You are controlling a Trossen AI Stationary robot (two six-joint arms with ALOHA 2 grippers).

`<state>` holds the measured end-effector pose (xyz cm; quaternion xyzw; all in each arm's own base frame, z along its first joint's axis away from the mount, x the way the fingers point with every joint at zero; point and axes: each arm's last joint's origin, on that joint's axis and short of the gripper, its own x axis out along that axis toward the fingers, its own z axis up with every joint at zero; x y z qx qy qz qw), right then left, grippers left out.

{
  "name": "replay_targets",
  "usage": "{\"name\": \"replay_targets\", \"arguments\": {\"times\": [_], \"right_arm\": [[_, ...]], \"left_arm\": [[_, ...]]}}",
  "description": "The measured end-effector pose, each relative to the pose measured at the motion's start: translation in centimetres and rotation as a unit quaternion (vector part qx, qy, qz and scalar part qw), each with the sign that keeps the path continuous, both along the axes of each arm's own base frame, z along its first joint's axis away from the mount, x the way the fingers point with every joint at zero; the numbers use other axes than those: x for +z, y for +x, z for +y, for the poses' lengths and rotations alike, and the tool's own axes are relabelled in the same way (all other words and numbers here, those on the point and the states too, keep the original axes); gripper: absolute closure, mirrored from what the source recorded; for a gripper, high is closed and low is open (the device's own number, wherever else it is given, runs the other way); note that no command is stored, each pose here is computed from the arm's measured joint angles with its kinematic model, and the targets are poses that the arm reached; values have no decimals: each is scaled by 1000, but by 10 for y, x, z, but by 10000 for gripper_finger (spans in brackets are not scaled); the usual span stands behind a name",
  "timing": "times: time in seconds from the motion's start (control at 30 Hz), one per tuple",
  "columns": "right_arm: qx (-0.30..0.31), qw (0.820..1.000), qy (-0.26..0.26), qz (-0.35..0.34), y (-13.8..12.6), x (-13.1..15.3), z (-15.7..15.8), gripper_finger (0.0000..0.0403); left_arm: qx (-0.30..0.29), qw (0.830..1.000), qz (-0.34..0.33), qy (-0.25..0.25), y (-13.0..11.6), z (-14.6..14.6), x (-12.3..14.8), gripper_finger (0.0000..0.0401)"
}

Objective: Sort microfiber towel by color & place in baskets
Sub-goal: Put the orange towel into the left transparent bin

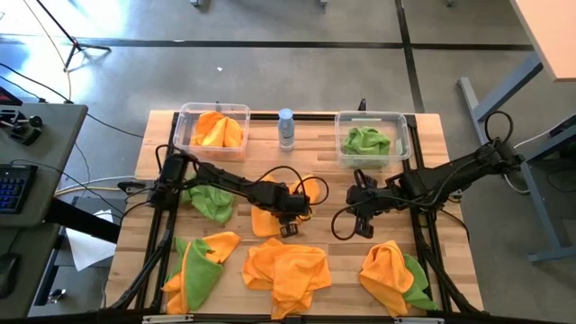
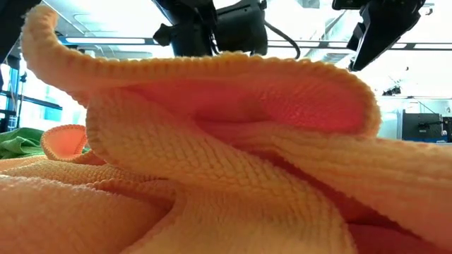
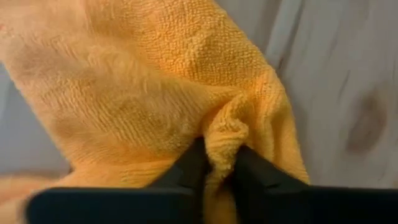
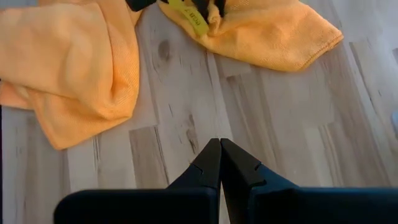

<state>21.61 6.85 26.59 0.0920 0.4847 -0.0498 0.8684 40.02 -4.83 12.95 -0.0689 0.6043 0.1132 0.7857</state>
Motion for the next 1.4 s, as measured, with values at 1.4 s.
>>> {"name": "replay_targets", "arguments": {"times": [1.4], "right_arm": [[-148, 987, -50, 25, 56, -52, -29, 403]], "left_arm": [[344, 881, -183, 268, -223, 154, 313, 401]]}}
